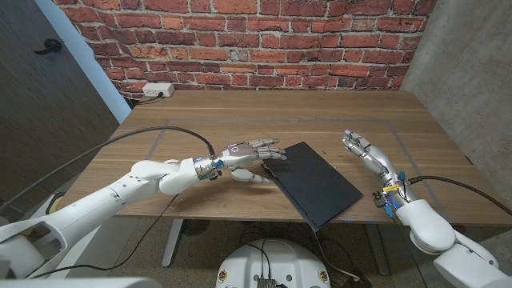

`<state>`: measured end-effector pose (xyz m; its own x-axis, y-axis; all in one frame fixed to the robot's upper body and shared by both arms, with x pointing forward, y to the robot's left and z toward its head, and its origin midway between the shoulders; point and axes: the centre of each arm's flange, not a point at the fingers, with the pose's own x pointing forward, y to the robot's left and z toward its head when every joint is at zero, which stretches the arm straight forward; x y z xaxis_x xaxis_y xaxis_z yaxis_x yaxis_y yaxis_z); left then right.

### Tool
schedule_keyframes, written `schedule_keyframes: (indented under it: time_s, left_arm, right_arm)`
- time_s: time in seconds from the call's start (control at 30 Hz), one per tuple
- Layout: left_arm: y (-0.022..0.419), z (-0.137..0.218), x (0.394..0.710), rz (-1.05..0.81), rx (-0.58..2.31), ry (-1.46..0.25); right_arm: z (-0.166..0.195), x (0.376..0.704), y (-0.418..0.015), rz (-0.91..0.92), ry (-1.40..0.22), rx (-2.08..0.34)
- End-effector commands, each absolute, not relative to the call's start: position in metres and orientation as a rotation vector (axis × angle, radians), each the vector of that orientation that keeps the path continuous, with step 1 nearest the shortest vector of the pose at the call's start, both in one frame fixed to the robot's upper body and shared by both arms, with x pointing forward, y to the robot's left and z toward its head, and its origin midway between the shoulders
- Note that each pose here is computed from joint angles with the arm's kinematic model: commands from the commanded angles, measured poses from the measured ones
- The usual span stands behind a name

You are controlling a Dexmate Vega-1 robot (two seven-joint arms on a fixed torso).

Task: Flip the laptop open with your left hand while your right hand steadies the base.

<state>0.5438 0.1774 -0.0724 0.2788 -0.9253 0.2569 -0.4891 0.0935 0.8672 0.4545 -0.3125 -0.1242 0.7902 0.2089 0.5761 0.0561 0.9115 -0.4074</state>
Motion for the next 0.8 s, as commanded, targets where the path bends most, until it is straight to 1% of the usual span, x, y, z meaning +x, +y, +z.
schedule_keyframes:
  time_s: [0.03, 0.23, 0.37, 0.73, 0.8]
  left_arm:
    - [0.173, -0.076, 0.544, -0.539, 1.567, -1.367]
    - [0.175, -0.081, 0.542, -0.538, 1.568, -1.360]
    - [0.179, -0.083, 0.543, -0.520, 1.570, -1.349]
    - [0.189, -0.083, 0.549, -0.366, 1.547, -1.345]
    - [0.189, -0.082, 0.550, -0.362, 1.546, -1.345]
  right_arm:
    - [-0.138, 0.438, -0.318, 0.053, -0.639, -0.415]
    - [-0.145, 0.431, -0.316, 0.055, -0.633, -0.416]
    - [-0.151, 0.425, -0.318, 0.004, -0.676, -0.384]
    - [-0.163, 0.412, -0.319, 0.007, -0.677, -0.376]
    - [-0.164, 0.411, -0.319, 0.009, -0.676, -0.376]
